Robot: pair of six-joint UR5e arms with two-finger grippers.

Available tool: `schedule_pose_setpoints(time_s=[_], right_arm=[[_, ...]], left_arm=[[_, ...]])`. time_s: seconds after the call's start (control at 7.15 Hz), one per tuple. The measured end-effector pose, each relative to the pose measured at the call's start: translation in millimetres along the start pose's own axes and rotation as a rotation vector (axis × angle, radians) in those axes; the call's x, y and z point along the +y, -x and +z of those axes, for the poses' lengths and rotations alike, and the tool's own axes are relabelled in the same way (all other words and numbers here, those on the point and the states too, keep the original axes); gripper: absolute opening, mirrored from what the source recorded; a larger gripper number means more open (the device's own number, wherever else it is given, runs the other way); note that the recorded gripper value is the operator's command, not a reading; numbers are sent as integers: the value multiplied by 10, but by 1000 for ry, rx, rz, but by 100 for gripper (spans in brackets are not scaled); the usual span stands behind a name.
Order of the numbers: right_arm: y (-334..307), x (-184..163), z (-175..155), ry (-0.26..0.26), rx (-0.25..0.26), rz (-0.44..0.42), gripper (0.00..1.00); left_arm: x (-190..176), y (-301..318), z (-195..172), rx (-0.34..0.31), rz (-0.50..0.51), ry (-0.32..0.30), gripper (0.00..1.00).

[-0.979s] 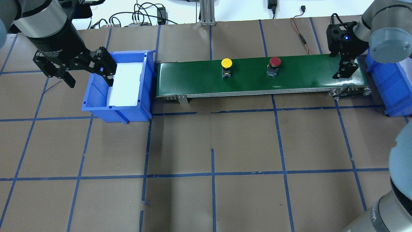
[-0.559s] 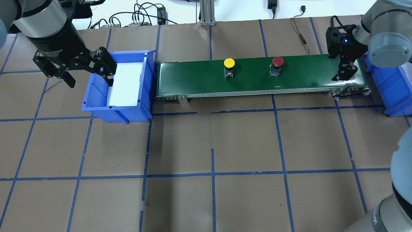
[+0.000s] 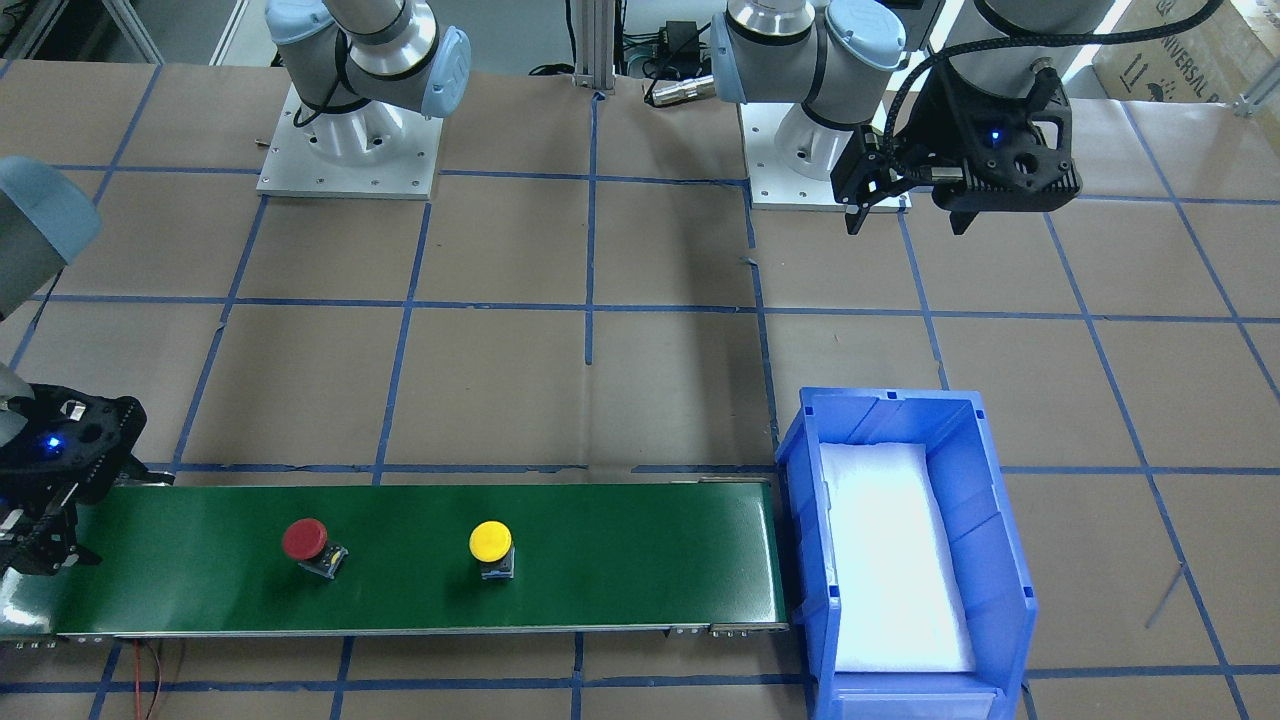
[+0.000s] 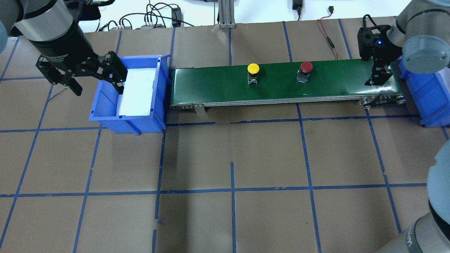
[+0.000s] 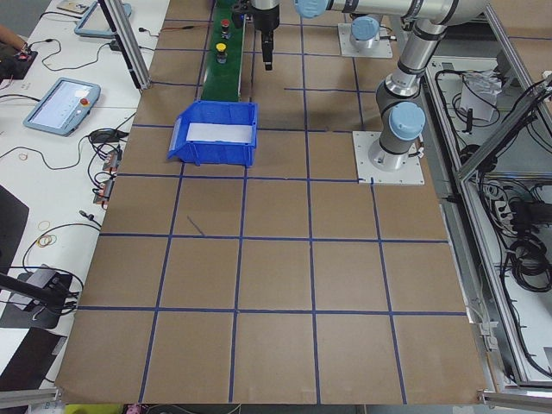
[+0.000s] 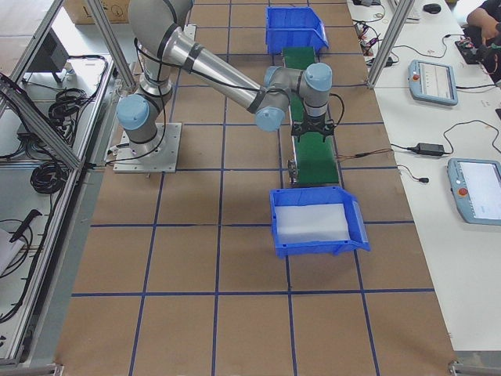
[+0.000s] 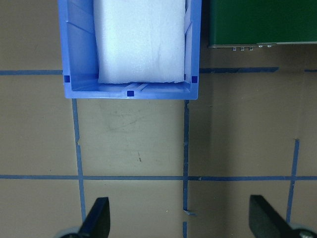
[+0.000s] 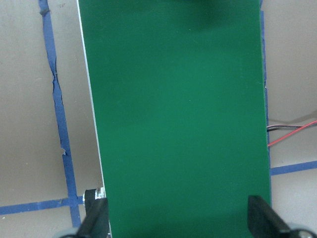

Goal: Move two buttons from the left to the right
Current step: 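Hold the right gripper above the belt end while buttons ride toward it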

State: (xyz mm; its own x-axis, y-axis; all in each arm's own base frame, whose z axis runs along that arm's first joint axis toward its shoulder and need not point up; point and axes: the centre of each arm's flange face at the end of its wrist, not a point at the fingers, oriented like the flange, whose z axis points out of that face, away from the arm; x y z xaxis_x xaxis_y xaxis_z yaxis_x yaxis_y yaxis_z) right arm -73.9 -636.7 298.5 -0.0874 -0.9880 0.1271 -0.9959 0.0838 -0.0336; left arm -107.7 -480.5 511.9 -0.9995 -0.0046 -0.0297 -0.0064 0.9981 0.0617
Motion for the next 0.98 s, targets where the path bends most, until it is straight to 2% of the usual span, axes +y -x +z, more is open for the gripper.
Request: schedule_pose_setpoints(time_s=[0.98], right_arm=[[-13, -3, -14, -2, 9, -1, 100]], left_arm=[[3, -31, -1, 2, -5, -2, 100]])
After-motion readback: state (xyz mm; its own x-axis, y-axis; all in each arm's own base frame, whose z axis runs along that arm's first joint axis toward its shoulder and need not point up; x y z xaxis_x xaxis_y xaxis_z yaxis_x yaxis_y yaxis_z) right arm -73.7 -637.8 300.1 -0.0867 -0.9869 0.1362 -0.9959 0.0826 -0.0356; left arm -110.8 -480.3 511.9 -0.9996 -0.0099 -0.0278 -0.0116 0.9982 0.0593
